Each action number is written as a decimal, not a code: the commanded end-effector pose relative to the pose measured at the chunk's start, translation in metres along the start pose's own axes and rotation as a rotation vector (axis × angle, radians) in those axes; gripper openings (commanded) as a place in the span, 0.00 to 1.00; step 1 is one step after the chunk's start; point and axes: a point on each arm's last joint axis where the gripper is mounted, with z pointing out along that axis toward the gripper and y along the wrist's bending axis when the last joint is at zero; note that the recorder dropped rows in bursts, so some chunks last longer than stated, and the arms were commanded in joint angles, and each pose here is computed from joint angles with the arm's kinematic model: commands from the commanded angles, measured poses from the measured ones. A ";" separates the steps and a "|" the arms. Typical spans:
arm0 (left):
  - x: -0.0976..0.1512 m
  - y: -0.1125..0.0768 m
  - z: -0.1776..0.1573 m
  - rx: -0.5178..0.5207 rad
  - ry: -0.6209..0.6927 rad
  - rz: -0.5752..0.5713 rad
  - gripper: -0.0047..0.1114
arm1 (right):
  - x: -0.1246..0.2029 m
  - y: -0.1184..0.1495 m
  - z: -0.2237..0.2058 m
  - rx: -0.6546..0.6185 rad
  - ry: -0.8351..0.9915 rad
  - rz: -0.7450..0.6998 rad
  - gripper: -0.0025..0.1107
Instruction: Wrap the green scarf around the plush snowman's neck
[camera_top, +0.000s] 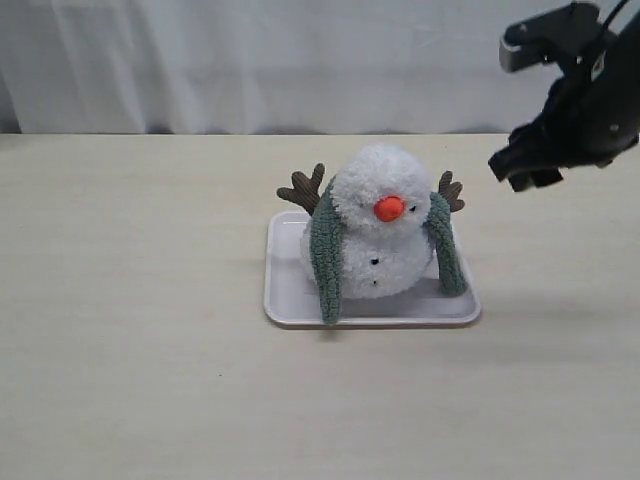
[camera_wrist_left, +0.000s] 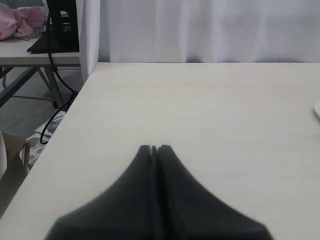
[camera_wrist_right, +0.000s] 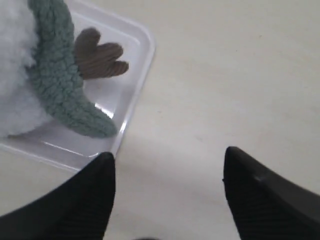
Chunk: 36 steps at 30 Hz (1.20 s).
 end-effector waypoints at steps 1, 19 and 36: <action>0.000 0.000 0.000 0.004 -0.012 0.002 0.04 | 0.013 0.009 0.036 -0.076 -0.017 -0.129 0.56; 0.000 0.000 0.000 0.004 -0.012 0.002 0.04 | 0.041 0.042 0.158 -0.209 -0.051 -0.300 0.52; 0.000 0.000 0.000 0.004 -0.012 0.002 0.04 | 0.025 0.053 0.113 -0.444 -0.004 -0.202 0.06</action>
